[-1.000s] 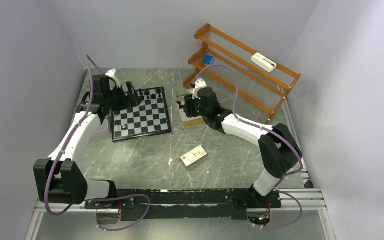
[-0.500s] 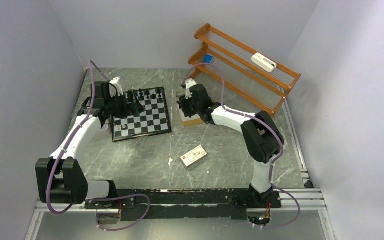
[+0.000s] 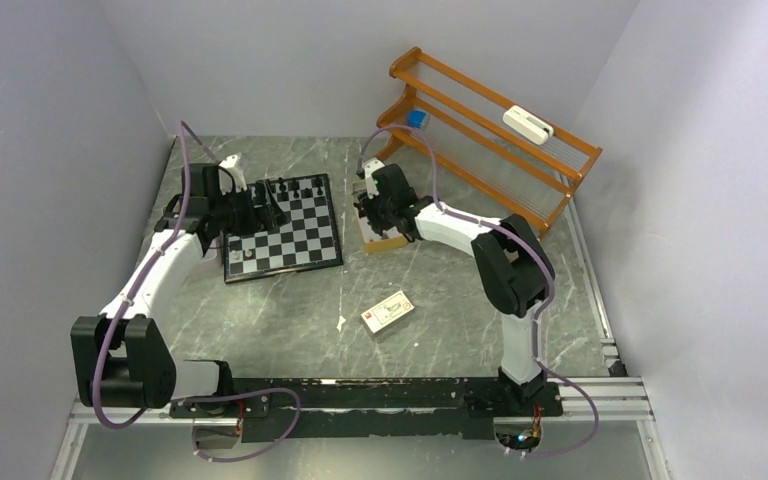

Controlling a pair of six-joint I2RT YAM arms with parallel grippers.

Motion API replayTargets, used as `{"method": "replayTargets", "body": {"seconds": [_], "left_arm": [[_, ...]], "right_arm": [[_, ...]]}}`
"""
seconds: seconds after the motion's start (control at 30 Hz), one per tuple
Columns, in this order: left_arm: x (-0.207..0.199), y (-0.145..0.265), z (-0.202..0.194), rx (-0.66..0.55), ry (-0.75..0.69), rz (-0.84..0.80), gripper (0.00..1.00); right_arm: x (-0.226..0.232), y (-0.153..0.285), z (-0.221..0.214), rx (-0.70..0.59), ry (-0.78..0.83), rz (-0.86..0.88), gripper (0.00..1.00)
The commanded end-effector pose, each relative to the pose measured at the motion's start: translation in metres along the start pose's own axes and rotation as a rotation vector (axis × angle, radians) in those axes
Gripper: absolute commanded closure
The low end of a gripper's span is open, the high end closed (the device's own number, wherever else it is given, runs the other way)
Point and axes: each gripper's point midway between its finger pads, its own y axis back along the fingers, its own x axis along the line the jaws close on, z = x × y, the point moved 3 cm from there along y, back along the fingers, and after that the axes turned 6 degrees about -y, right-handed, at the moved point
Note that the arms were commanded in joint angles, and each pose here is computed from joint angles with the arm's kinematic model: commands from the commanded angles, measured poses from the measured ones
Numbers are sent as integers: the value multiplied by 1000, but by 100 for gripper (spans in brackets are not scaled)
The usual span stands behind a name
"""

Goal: Set up the chess pieces on the board
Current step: Pick up the chess piece from the storage box.

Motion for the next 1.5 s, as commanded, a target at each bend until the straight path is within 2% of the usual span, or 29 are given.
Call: {"method": "replayTargets", "body": {"seconds": [0.0, 0.7, 1.0, 1.23, 1.47], "left_arm": [[-2, 4, 7, -33, -25, 6, 13], [-1, 9, 12, -54, -29, 32, 14], [0, 9, 12, -54, -30, 33, 15], [0, 9, 12, -54, -28, 36, 15], [2, 10, 12, -60, -18, 50, 17]], "right_arm": [[-4, -9, -3, 28, 27, -11, 57], [-3, -29, -20, 77, 6, 21, 65], [-6, -35, -27, 86, -4, 26, 73], [-7, -30, -21, 54, -3, 27, 81], [-9, -22, -15, 13, 9, 18, 83]]}}
